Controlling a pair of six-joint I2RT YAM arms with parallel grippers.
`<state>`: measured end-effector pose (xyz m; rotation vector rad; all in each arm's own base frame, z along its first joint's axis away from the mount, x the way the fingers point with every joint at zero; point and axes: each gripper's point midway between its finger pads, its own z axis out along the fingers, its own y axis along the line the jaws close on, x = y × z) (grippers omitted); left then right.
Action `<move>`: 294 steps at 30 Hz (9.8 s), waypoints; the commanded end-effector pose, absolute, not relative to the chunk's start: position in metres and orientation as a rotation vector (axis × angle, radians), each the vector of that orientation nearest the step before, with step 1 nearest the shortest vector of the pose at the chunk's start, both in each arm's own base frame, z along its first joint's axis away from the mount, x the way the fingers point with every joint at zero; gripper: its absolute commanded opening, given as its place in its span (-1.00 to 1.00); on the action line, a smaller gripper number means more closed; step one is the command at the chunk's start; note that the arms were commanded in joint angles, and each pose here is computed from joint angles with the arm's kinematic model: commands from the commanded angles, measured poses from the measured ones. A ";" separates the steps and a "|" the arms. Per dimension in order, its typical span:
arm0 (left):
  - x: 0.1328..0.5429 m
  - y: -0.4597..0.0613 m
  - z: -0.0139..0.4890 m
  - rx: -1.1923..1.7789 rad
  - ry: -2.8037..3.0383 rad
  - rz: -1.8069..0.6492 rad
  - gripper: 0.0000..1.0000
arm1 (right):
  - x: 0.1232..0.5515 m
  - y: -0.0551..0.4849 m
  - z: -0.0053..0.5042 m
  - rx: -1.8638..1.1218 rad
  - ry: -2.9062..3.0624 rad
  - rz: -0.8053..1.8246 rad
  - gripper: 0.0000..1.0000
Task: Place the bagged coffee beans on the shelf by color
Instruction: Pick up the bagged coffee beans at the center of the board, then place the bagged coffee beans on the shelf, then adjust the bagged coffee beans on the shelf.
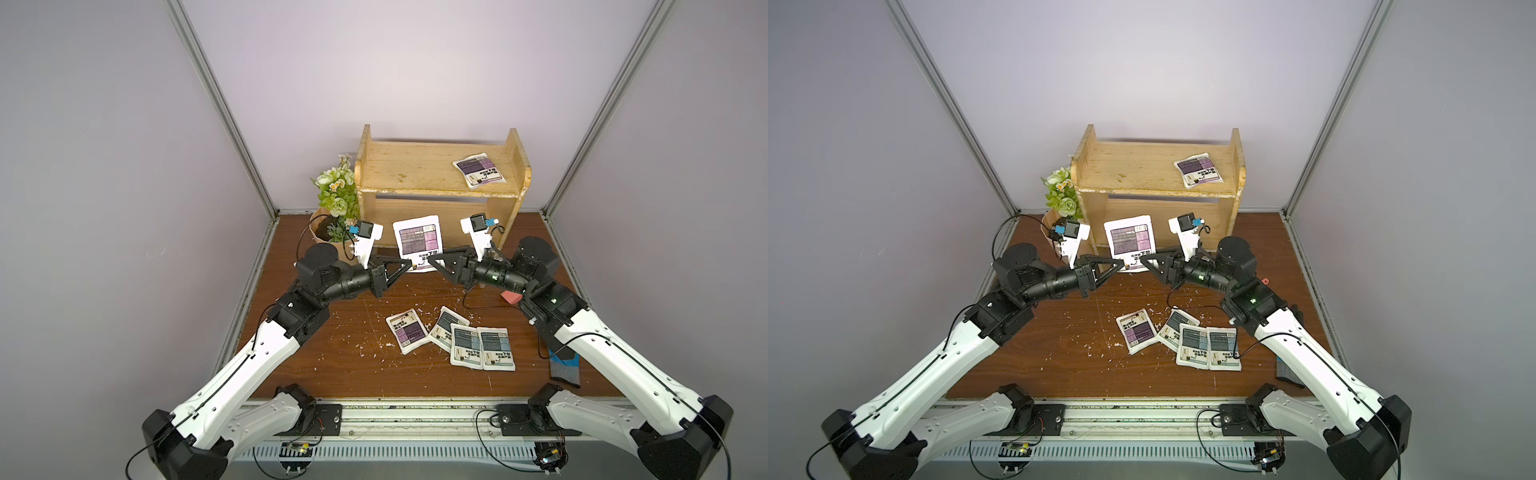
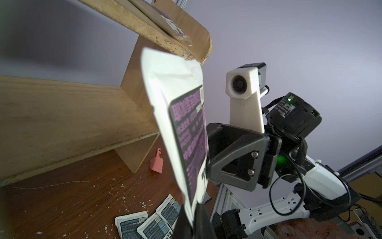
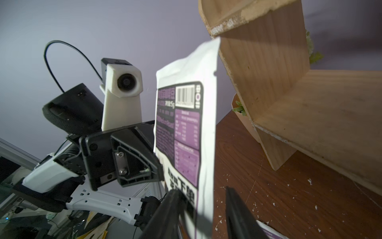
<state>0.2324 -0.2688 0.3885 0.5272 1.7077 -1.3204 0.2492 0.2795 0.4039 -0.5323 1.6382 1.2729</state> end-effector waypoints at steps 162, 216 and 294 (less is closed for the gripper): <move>0.332 -0.245 0.362 0.138 1.614 -1.009 -0.05 | 0.381 0.260 0.526 -0.284 1.686 0.112 -0.95; 0.326 -0.233 0.353 0.120 1.600 -0.967 -0.04 | 0.399 0.264 0.492 -0.311 1.851 0.365 -0.90; 0.338 -0.246 0.191 0.259 2.115 -0.774 -0.06 | 0.404 0.214 0.532 -0.330 1.703 0.147 -0.86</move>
